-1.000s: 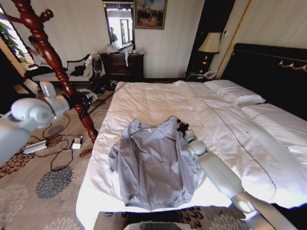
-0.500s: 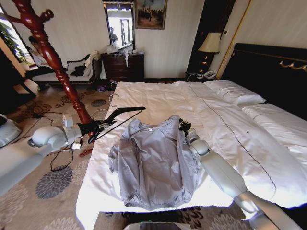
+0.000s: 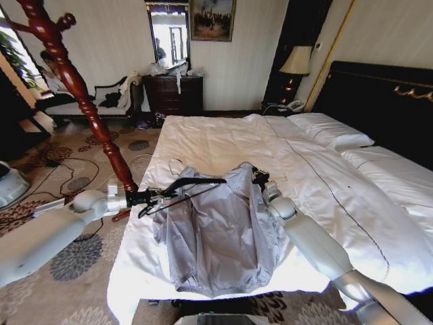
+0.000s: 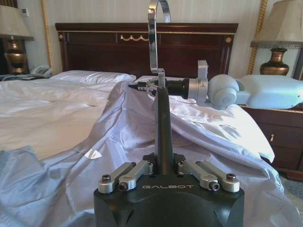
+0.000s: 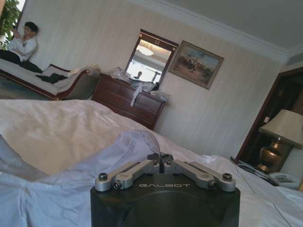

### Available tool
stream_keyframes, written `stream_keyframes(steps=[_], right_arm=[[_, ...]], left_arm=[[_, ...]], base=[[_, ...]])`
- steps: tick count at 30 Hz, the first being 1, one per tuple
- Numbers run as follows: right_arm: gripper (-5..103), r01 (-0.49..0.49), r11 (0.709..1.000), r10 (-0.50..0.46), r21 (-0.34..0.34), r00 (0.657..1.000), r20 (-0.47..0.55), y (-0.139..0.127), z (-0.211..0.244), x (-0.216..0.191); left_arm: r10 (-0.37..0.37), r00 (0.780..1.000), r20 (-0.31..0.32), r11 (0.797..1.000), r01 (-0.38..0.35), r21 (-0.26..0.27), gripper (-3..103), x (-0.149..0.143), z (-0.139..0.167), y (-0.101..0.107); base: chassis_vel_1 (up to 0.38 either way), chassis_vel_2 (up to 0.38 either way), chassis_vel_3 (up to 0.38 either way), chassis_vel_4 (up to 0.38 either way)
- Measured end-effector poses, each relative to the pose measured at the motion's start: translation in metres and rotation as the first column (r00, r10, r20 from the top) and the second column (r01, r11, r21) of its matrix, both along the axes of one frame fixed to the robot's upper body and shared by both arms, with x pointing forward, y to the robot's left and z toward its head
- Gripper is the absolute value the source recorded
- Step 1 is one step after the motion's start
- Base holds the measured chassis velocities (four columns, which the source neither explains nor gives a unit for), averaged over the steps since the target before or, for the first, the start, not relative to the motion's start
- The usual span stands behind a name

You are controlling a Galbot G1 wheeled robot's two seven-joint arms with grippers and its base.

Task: Pick up the clothes from the bed and hang them on the clothes hanger.

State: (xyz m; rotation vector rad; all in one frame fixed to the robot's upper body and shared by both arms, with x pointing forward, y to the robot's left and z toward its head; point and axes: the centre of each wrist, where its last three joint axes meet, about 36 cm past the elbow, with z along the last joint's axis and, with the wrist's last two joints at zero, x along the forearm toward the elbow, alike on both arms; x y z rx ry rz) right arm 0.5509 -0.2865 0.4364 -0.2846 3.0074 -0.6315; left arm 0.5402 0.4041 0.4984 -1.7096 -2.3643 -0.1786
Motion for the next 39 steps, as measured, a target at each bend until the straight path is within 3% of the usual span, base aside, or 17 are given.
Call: stream_keyframes(steps=[8, 20, 27, 36, 39], right_arm=[[0, -0.029, 1.0, 0.029, 0.008, 1.0, 0.0, 0.004, 0.007, -0.004], [0, -0.063, 0.998, 0.063, 0.011, 0.998, 0.011, -0.004, 0.024, -0.019], [0, -0.073, 0.997, 0.073, 0.033, 0.997, 0.001, -0.007, 0.034, -0.031], [0, -0.073, 0.997, 0.073, 0.039, 0.997, 0.0, -0.011, 0.041, -0.036], [0, -0.079, 0.996, 0.079, 0.048, 0.997, 0.004, -0.01, 0.05, -0.041]], left_arm=[[-0.029, 0.999, -0.017, 0.999, 0.029, 0.019, 16, 0.019, -0.026, -0.015], [-0.043, 0.998, -0.054, 0.999, 0.042, -0.006, 16, 0.038, -0.064, -0.05], [-0.071, 0.995, -0.071, 0.997, 0.068, -0.04, 16, 0.058, -0.082, -0.089], [-0.093, 0.993, -0.078, 0.995, 0.089, -0.047, 16, 0.068, -0.094, -0.113], [-0.104, 0.992, -0.072, 0.993, 0.1, -0.055, 16, 0.084, -0.097, -0.134]], base=[[0.0, 0.0, 0.0, 0.0], [0.0, 0.0, 0.0, 0.0], [0.0, 0.0, 0.0, 0.0], [0.0, 0.0, 0.0, 0.0], [0.0, 0.0, 0.0, 0.0]])
